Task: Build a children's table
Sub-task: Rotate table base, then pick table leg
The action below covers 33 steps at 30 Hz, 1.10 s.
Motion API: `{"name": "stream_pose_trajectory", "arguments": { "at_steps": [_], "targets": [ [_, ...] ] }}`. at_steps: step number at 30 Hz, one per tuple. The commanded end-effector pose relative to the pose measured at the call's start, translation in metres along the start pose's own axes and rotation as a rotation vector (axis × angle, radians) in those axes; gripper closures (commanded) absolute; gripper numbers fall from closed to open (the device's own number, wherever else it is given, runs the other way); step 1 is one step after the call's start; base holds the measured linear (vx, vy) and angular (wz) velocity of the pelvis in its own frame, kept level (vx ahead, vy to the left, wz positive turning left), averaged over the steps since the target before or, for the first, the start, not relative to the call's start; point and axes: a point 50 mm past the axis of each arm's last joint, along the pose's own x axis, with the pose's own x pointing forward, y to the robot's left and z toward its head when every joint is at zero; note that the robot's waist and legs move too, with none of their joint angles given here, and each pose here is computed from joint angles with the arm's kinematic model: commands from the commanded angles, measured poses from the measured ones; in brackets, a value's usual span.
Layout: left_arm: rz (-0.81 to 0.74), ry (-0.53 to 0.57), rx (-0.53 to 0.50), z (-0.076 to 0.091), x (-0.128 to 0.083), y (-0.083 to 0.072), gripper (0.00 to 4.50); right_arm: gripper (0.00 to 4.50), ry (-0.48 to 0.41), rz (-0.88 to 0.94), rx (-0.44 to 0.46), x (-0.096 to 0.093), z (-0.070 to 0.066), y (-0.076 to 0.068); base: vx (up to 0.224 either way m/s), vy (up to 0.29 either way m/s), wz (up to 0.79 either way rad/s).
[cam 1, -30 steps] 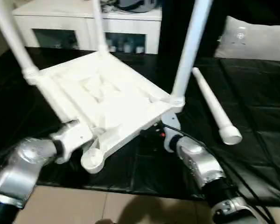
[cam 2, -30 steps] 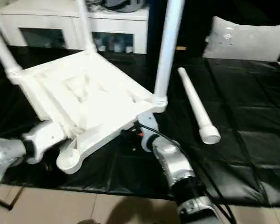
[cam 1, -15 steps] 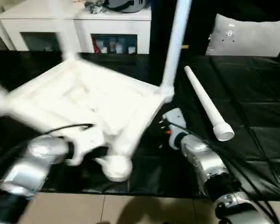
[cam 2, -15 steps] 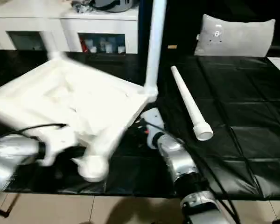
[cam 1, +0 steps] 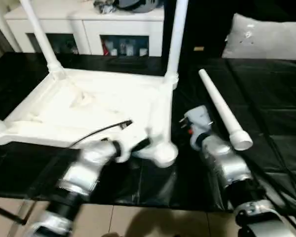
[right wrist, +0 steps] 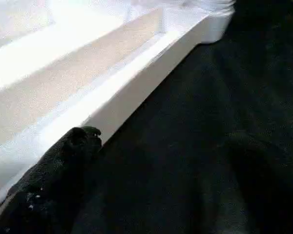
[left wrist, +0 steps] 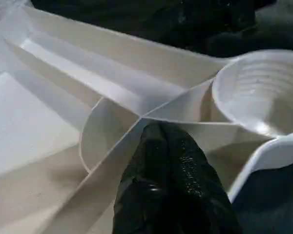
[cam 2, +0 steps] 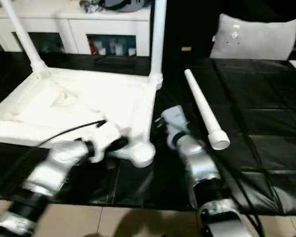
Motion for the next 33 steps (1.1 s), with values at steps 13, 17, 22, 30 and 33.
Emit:
{"name": "stream_pose_trajectory", "arguments": {
  "at_steps": [13, 17, 22, 30, 33],
  "targets": [
    [0.227, -0.126, -0.083, 0.014, -0.031, 0.008, 3.4, 0.0, 0.065, -0.17, 0.021, -0.004, 0.022, -0.029, 0.0, 0.0, 0.0],
    [0.215, -0.125, -0.077, 0.016, -0.036, 0.006, 3.15, 0.0, 0.084, -0.22, 0.098, -0.001, 0.032, -0.047, 0.0, 0.0, 0.0],
    [0.156, -0.113, -0.046, 0.019, -0.039, 0.004, 2.73, 0.0, 0.18, -0.28, 0.063, 0.003, 0.038, -0.074, 0.0, 0.0, 0.0],
    [0.121, -0.072, -0.014, 0.015, -0.043, 0.002, 2.17, 0.0, 0.371, -0.313, 0.103, 0.001, 0.022, -0.098, 0.0, 0.0, 0.0],
    [0.132, -0.067, -0.006, 0.015, -0.043, 0.004, 1.88, 0.0, 0.418, -0.326, 0.114, -0.002, 0.015, -0.103, 0.0, 0.0, 0.0]
  ]
}}
